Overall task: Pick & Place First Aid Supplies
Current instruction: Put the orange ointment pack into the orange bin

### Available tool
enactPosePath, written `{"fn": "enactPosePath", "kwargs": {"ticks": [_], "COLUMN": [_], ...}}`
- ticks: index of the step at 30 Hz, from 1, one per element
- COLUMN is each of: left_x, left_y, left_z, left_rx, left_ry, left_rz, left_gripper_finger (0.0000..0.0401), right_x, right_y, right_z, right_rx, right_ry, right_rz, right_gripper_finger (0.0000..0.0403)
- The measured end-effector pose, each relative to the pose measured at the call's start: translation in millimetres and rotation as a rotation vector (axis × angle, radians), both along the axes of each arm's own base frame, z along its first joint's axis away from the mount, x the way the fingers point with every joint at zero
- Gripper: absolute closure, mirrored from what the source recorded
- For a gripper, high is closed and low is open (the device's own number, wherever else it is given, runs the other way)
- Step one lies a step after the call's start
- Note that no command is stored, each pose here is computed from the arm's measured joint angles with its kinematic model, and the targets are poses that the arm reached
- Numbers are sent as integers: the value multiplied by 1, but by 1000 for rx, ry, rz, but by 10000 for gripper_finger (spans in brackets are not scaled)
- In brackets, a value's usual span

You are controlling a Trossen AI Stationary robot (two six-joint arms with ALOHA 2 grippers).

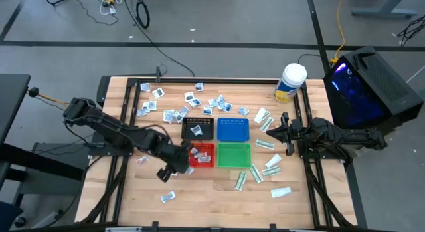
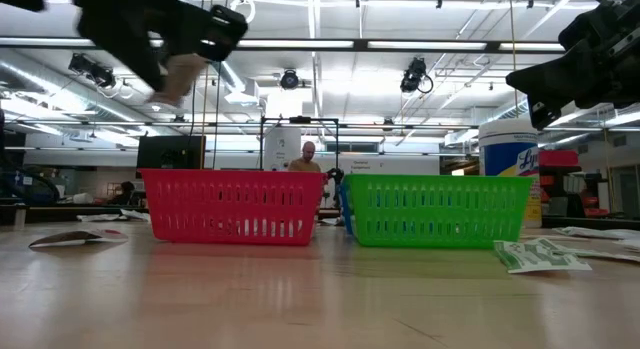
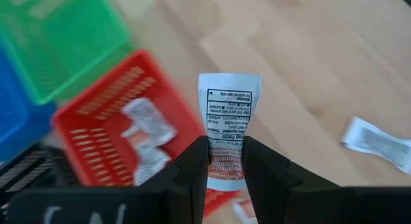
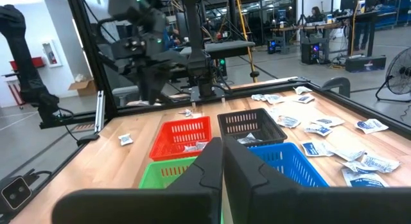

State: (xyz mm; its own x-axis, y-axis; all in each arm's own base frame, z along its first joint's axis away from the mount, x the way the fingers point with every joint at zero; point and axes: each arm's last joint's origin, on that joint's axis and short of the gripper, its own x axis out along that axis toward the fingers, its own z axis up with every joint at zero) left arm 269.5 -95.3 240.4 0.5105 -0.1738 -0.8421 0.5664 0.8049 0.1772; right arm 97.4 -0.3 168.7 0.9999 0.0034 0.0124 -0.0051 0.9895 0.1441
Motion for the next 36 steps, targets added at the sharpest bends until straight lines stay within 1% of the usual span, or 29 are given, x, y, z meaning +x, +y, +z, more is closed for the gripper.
{"fn": "enactPosePath", "kwargs": {"ticks": [9,14,20,24,31,36], "left_x": [11,16,26,30,40,45], "left_y": [31,38,44,46,52,54], "left_z": [-2,1,-6,-14,-34,-51], "left_rx": [0,-26,-31,-29,-60,-50], "left_ry": [-1,-40,-56,-26,47,102], "left_rz": [113,164,188,204,312,327], "left_gripper_finger": [300,300,300,300,300,300], "right_x": [0,0,0,0,0,0], "right_y": [0,0,0,0,0,0], "right_z": [0,0,0,0,0,0], "right_rx": [0,0,0,0,0,0], "right_ry": [0,0,0,0,0,0], "right_rz": [0,0,0,0,0,0], "right_gripper_finger": [385,385,385,385,385,385]}}
